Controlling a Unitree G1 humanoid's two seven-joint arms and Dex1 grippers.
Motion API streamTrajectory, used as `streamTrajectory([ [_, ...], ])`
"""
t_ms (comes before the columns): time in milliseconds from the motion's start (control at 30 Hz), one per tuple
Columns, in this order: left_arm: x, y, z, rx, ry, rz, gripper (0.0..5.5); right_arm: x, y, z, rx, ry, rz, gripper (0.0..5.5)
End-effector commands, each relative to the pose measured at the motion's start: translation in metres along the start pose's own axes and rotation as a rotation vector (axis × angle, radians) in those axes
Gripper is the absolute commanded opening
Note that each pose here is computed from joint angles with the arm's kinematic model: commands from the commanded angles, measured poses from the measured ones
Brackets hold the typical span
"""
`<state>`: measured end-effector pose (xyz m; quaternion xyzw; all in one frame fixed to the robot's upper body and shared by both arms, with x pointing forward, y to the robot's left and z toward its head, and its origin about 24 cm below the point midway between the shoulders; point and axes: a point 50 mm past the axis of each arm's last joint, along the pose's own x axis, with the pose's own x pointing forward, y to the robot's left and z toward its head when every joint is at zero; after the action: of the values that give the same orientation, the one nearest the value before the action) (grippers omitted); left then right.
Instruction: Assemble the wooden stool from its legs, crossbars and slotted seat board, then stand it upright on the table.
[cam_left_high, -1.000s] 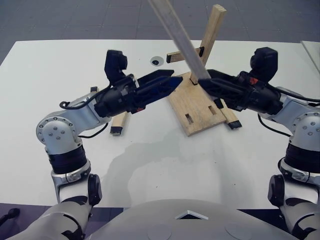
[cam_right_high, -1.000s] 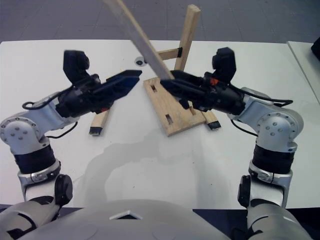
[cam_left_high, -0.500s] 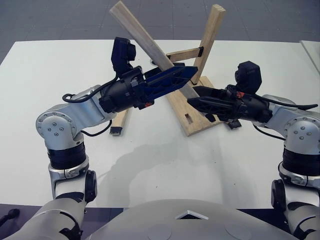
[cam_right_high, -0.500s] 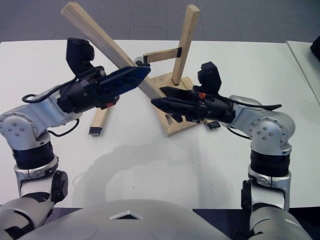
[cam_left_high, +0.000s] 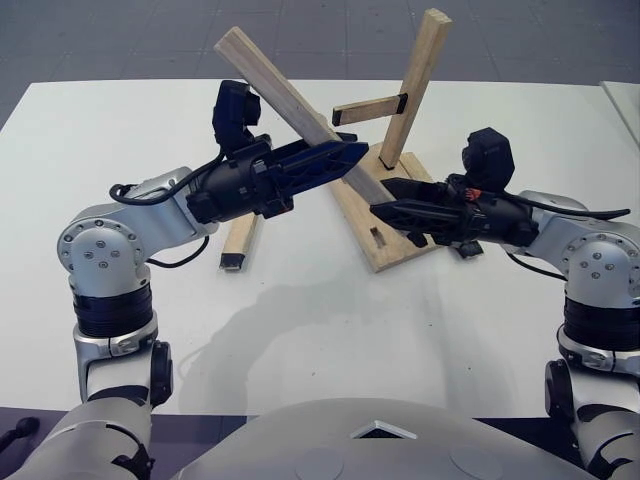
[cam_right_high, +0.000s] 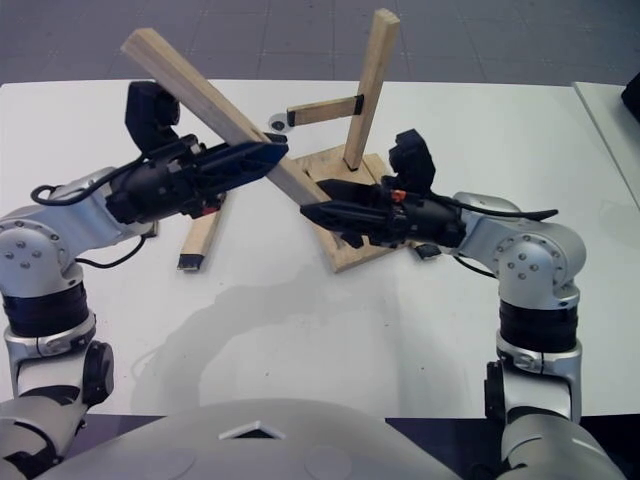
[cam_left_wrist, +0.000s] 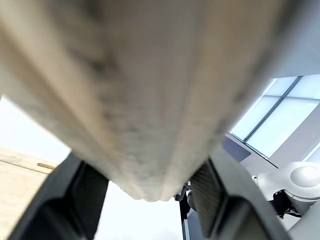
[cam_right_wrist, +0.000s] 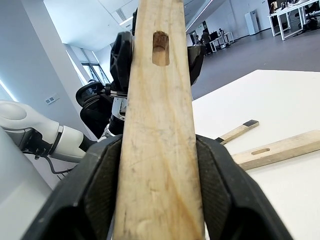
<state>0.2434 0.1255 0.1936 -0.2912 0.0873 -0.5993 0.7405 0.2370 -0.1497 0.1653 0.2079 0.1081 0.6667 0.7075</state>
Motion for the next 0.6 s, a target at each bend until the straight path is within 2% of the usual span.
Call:
streamTrajectory([
  [33, -0.006, 0.005, -0.004, 0.005, 0.013, 0.035, 2.06, -0.001, -0.002, 0.0, -0.014, 0.019, -0.021, 2.1],
  [233, -0.015, 0.01, 0.0, 0.012, 0.009, 0.061, 2.06, -0.005, -0.001, 0.001, -0.034, 0.015, -0.029, 2.1],
  [267, -0.018, 0.012, 0.003, 0.023, 0.003, 0.075, 2.06, -0.007, -0.001, 0.0, -0.035, 0.028, -0.038, 2.46],
  [467, -0.044, 0.034, 0.038, 0.196, -0.091, 0.252, 2.06, -0.03, -0.008, -0.014, -0.079, 0.163, -0.22, 3.31],
  [600, -0.055, 0.046, 0.046, 0.368, -0.094, 0.351, 2.06, -0.033, -0.035, -0.021, -0.146, 0.265, -0.444, 3.91],
])
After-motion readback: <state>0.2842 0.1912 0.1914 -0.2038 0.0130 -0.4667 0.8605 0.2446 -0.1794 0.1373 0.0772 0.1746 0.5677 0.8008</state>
